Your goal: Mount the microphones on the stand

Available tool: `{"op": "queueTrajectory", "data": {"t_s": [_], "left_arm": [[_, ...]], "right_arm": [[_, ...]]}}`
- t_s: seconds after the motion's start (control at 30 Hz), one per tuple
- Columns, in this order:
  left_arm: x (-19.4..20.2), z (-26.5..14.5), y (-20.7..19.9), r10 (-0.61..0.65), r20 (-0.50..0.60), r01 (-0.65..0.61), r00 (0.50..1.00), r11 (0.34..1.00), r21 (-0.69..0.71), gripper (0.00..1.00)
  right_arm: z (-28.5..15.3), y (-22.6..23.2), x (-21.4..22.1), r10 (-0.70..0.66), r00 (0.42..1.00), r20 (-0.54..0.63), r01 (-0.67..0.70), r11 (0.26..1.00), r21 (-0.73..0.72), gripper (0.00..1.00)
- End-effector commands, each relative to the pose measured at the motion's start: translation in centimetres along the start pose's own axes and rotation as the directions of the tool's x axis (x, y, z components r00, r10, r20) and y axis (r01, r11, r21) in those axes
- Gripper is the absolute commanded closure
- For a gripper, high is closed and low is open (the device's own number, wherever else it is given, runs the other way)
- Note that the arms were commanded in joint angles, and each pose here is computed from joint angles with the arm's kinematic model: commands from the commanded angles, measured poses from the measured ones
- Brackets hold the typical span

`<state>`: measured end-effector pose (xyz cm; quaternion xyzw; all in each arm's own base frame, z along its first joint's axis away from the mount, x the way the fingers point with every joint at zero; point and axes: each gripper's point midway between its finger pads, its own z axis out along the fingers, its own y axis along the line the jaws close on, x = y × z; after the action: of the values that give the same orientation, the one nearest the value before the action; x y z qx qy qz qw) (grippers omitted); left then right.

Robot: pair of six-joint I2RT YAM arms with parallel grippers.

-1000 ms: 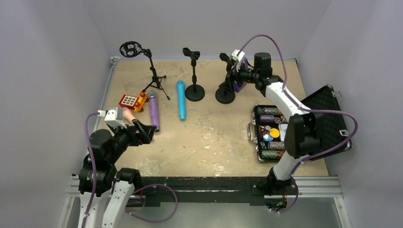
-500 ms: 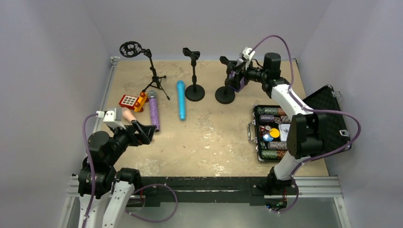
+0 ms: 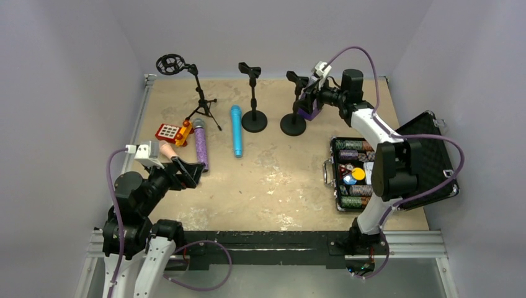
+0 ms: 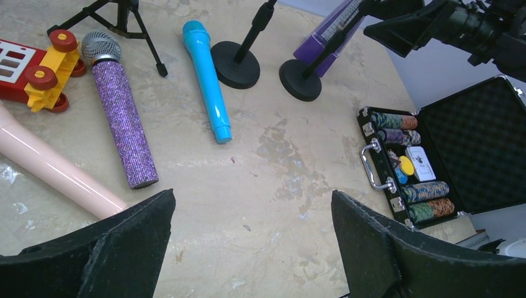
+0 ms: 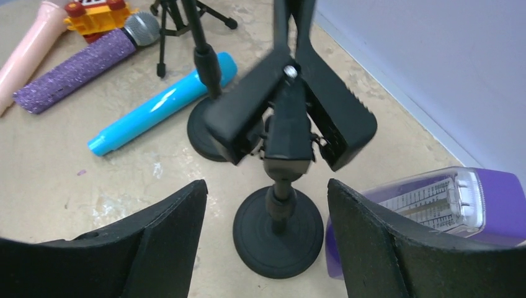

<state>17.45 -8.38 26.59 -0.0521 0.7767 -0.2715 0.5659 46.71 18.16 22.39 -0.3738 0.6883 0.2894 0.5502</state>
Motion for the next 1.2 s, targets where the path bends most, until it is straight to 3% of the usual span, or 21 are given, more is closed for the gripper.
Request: {"op": "queueTrajectory", "data": {"t_s": [0.0, 0.47, 0.57, 0.7, 0.8, 1.03, 1.17], "left_arm": [[-0.8, 0.2, -0.5, -0.008, 0.037, 0.007, 0.999, 1.000, 0.029, 0.00], [-1.3, 0.4, -1.3, -0.023, 0.054, 0.019, 0.998, 0.997, 0.068, 0.00], [-1.3, 0.3, -1.4, -0.026, 0.055, 0.022, 0.998, 0.997, 0.073, 0.01], [-1.5, 0.1, -1.7, -0.027, 0.057, 0.023, 0.998, 0.997, 0.079, 0.01], [-1.5, 0.0, -2.0, -0.027, 0.056, 0.021, 0.998, 0.995, 0.094, 0.01], [-0.9, -0.1, -3.9, 0.000, 0.009, -0.001, 1.000, 0.979, 0.206, 0.01], [-0.1, 0.1, -4.4, -0.007, -0.055, 0.019, 0.998, 0.972, 0.235, 0.00]], "right_arm": [[1.3, -2.2, -1.5, -0.063, 0.997, 0.046, 0.060, 0.997, 0.049, 0.26], [3.0, -2.2, -2.8, -0.107, 0.987, 0.121, 0.112, 0.993, -0.036, 0.42], [3.1, -1.6, -3.2, -0.087, 0.987, 0.136, 0.097, 0.993, -0.072, 0.55], [2.1, -0.4, -3.8, -0.089, 0.983, 0.161, 0.110, 0.985, -0.132, 0.83], [0.7, 0.7, -4.6, -0.107, 0.976, 0.189, 0.137, 0.978, -0.159, 0.96], [-3.3, 6.5, -6.3, -0.144, 0.967, 0.211, 0.204, 0.934, -0.294, 1.00], [-5.6, 10.8, -4.5, -0.169, 0.971, 0.167, 0.220, 0.908, -0.357, 1.00]]}}
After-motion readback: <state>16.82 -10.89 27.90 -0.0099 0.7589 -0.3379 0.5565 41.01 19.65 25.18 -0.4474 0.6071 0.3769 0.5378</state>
